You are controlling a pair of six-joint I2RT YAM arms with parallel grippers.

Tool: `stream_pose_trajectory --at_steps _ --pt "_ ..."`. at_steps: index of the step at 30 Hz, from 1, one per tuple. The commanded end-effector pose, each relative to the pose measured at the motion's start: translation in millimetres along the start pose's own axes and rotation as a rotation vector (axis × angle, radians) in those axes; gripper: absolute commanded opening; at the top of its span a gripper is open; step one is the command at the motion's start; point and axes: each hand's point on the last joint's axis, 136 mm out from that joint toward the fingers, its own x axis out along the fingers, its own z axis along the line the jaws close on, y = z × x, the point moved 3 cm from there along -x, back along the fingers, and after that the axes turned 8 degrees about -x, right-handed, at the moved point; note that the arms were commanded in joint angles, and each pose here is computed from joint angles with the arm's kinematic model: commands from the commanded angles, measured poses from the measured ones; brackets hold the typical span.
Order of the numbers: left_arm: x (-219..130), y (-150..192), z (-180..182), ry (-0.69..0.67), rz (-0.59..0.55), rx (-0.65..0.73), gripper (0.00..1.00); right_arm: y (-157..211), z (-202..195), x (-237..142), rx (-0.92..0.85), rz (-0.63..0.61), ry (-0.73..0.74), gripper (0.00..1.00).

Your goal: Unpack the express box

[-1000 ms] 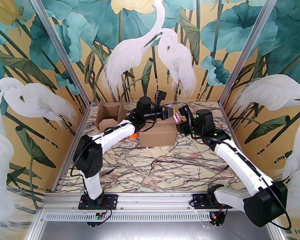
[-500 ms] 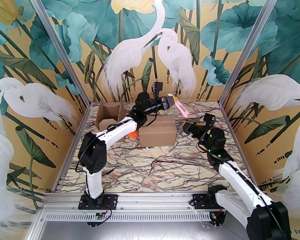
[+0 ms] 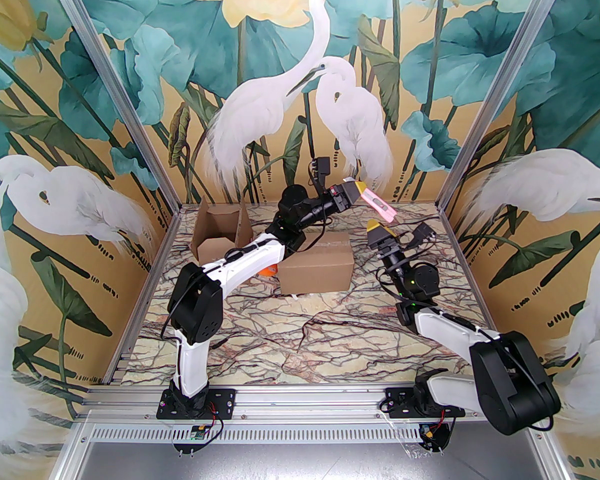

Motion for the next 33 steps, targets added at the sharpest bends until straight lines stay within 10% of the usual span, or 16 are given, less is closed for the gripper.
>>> stream_pose_trajectory --at_steps 1,33 --pt "5 -11 -19 0.083 -0.061 -0.013 0.03 -37 25 6 -0.022 -0.178 -0.065 0.89" --pt "5 22 -29 0.190 0.004 -0.127 0.03 -64 36 57 0.013 -0.290 -0.102 0.40"
